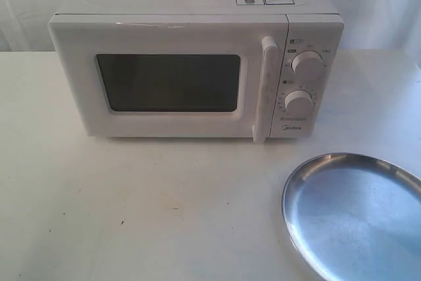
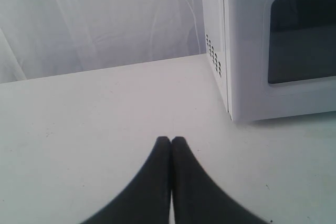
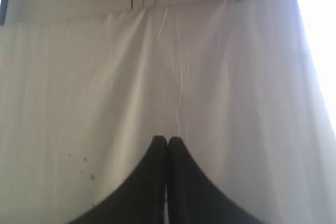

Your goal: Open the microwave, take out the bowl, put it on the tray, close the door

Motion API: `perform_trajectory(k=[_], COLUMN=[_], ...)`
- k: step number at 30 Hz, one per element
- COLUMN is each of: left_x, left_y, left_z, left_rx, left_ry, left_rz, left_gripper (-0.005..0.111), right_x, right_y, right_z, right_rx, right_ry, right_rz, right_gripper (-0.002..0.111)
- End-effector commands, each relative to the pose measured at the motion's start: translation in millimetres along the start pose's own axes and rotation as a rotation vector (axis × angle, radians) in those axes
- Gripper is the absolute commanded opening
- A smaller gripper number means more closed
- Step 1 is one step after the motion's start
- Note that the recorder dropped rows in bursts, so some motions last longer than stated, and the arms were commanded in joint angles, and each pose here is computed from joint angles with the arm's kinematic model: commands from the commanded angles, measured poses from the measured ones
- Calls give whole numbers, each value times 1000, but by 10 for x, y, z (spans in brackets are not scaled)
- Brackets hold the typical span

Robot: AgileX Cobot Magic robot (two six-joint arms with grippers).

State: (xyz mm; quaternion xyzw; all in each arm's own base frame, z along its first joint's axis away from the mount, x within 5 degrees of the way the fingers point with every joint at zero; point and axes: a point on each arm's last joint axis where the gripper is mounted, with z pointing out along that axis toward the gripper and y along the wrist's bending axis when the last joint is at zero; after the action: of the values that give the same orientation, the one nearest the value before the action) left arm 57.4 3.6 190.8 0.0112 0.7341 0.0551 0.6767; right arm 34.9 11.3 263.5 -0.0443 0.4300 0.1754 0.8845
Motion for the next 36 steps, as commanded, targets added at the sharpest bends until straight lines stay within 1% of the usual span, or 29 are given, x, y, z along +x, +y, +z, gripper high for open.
perform_trajectory(k=[1,9,13,14,16,19,21,23,26,29,32,34,36], left_x=[-14,-14,-14,-14,-14,-14,-14,-14,-14,-14,-14,-14,-14], left_y=[1,1,1,1,1,1,1,1,1,1,1,1,1], left_z=[-3,-3,-3,-3,-3,-3,-3,-3,-3,-3,-3,-3,-3], left_rx=[0,0,0,0,0,0,0,0,0,0,0,0,0], left_ry=[-8,-8,-8,-8,-8,-8,-8,-8,-8,-8,-8,-8,-8], left_rz=[-8,-8,-8,-8,-8,-8,-8,-8,-8,-8,-8,-8,-8], left_gripper=[0,0,0,0,0,0,0,0,0,0,0,0,0], right_x=[-80,-117,-128,-134,-306,-575,-674,-692,-473,47,623,909,1148], right_y=[6,9,27,75,252,467,533,562,576,600,599,582,558], right_z=[-14,-18,-20,-21,39,230,447,695,1089,1337,1398,1395,1384], right_rx=[-11,-30,-62,-112,-284,-489,-547,-575,-611,-706,-784,-802,-811], right_ry=[-97,-135,-141,-135,-133,-60,9,73,235,440,636,701,734], right_rz=[137,320,449,408,263,190,160,114,110,147,209,229,217], right_gripper=[0,0,0,0,0,0,0,0,0,0,0,0,0])
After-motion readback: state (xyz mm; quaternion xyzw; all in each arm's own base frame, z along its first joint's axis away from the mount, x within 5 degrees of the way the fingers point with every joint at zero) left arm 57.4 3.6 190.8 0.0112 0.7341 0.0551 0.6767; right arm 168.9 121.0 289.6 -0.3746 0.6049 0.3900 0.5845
